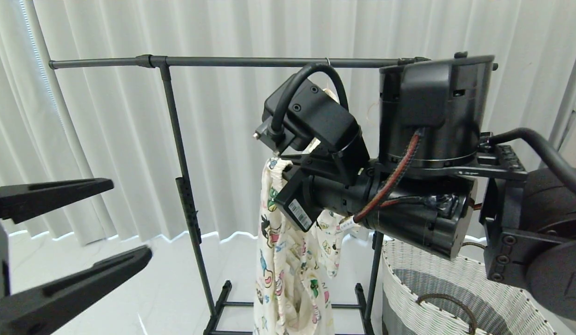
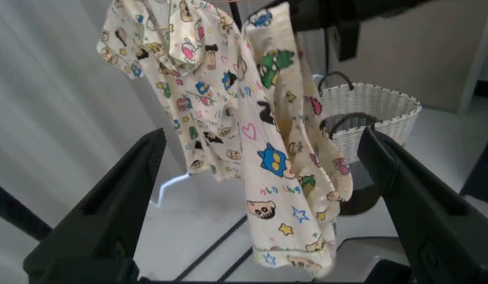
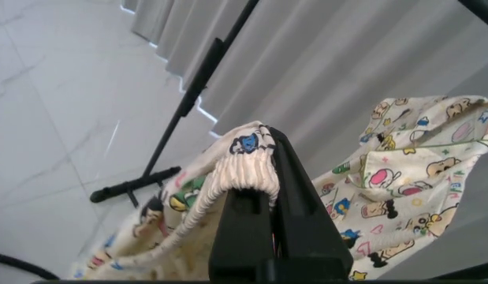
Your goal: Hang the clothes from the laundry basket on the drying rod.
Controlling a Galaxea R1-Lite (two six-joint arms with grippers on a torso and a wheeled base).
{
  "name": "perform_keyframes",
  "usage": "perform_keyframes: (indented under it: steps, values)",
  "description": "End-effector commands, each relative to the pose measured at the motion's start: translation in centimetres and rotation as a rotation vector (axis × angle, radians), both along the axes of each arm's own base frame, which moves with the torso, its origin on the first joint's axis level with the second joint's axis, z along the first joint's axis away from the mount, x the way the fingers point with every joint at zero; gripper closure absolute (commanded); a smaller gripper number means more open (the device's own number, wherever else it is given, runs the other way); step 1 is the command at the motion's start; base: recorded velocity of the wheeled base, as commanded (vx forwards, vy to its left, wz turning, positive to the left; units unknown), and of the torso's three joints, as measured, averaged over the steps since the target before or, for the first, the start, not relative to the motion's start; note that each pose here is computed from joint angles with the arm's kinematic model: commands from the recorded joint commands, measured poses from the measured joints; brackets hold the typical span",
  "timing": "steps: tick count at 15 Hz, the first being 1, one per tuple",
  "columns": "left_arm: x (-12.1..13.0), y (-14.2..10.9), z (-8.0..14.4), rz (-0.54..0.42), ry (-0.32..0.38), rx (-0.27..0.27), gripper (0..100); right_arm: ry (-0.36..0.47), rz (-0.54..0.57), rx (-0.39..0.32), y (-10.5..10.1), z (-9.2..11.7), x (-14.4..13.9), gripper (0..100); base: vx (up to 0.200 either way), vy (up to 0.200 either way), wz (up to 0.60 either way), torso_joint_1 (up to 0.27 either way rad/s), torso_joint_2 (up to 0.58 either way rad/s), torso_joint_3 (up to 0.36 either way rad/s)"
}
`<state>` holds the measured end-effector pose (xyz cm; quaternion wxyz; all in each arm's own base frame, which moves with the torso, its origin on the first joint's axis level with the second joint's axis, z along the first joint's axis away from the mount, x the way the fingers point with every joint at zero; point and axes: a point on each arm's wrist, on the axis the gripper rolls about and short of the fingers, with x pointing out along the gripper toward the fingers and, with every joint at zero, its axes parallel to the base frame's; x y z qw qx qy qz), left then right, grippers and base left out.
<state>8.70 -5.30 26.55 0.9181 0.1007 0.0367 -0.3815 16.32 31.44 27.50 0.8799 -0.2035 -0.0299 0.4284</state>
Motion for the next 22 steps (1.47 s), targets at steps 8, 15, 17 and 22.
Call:
perform_keyframes:
  steps: [8,15,17,22]
  values:
    - [5.0,-10.4,-5.7,0.188,0.354,0.177,0,-0.019,-0.006,0.036,-0.1,1.2,0.1,100,0.0,0.0,0.0,0.0,0.0,0.0]
    - [2.7,-6.5,-13.0,0.416,0.48,0.368,0,-0.04,-0.012,0.073,-0.7,2.7,0.1,100,0.0,0.0,0.0,0.0,0.0,0.0]
    - [2.3,-6.0,-12.8,0.415,0.469,0.349,0,-0.041,-0.04,0.074,-1.5,2.9,0.7,100,0.0,0.0,0.0,0.0,0.0,0.0]
    - [1.6,-5.1,-12.5,0.415,0.45,0.32,0,-0.041,-0.124,0.067,-4.3,2.9,2.3,100,0.0,0.0,0.0,0.0,0.0,0.0]
